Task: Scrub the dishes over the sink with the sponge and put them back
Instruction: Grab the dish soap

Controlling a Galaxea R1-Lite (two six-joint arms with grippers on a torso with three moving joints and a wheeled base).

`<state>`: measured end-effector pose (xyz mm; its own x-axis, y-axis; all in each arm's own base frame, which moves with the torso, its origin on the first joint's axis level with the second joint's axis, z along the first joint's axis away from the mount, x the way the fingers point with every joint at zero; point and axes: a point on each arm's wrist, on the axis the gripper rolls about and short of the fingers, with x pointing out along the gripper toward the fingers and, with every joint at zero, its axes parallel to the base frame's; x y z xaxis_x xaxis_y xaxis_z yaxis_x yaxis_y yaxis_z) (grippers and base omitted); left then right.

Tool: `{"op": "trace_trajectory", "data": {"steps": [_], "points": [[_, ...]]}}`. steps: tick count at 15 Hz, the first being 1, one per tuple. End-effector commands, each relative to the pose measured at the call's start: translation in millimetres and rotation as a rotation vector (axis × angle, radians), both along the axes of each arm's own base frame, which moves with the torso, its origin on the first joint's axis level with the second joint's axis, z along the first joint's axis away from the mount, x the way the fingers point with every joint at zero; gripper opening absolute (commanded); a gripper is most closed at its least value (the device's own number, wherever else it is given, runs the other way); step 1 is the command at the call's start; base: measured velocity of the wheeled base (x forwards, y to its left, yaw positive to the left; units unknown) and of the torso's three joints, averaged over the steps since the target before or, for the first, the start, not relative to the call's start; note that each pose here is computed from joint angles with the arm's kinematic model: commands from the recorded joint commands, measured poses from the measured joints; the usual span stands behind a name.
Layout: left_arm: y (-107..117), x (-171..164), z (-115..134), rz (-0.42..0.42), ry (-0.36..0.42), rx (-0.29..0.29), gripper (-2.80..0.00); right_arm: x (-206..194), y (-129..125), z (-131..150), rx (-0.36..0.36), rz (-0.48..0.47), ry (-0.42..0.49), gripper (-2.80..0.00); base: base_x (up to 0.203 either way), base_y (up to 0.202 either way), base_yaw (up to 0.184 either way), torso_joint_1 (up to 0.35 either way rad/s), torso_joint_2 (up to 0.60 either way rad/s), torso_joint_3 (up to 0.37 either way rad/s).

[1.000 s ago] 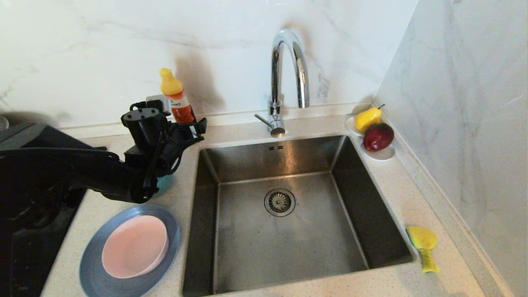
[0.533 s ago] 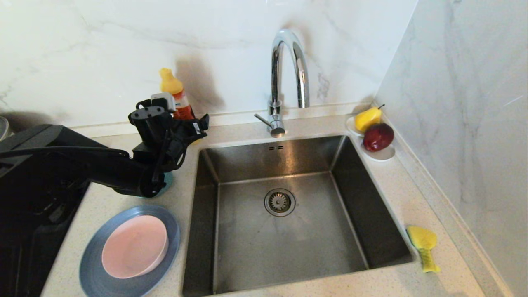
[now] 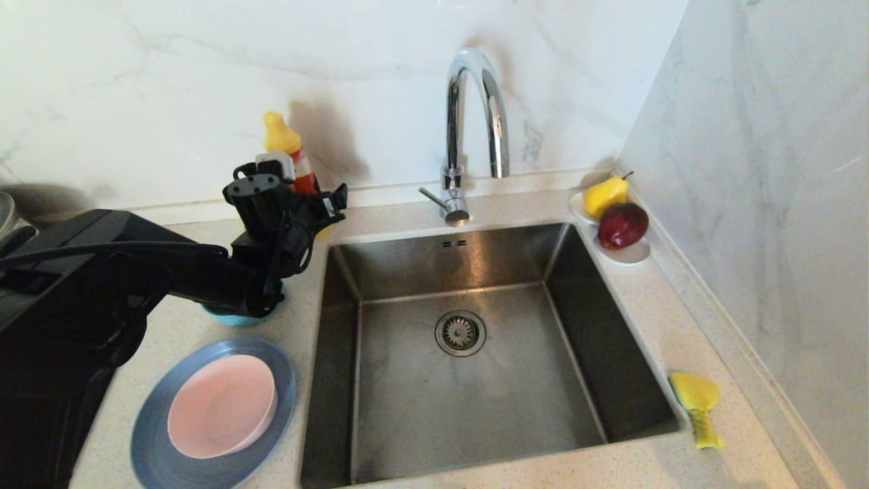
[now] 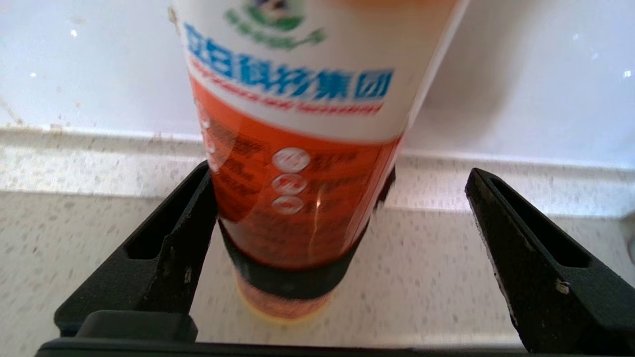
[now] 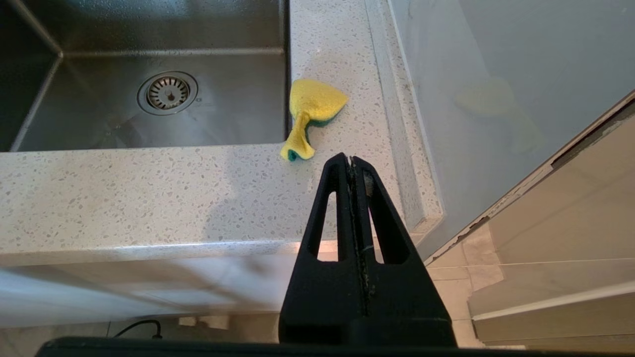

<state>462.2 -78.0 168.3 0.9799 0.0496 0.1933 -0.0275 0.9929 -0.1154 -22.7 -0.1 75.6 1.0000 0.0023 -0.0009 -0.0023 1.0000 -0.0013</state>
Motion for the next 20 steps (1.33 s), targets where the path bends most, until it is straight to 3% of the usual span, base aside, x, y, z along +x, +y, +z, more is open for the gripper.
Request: {"op": "trace_trajectory", "data": {"steps": [1, 8, 9, 16, 20], "points": [[-0.8, 4.5, -0.9, 0.001, -0.013, -0.003, 0.0, 0.1, 0.0, 0.1, 0.0, 0.001, 0.001, -2.8, 0.0, 0.0, 0.0, 0.0, 0.0, 0.0], [-2.1, 11.7, -1.8, 0.003, -0.028, -0.007, 0.0, 0.1, 0.0, 0.1, 0.0, 0.001, 0.001, -2.8, 0.0, 0.0, 0.0, 0.0, 0.0, 0.0], [-2.1, 12.3, -1.0, 0.006, -0.031, -0.006, -2.8, 0.1, 0.0, 0.1, 0.0, 0.001, 0.001, -2.8, 0.0, 0.0, 0.0, 0.0, 0.0, 0.0], [-0.4, 15.6, -5.7, 0.012, -0.033, 0.0, -2.8, 0.0, 0.0, 0.1, 0.0, 0.001, -0.001, -2.8, 0.0, 0.0, 0.0, 0.0, 0.0, 0.0], [2.5, 2.7, 24.3, 0.038, -0.085, -0.023, -2.8, 0.1, 0.0, 0.1, 0.0, 0.001, 0.001, -2.8, 0.0, 0.0, 0.0, 0.0, 0.0, 0.0]]}}
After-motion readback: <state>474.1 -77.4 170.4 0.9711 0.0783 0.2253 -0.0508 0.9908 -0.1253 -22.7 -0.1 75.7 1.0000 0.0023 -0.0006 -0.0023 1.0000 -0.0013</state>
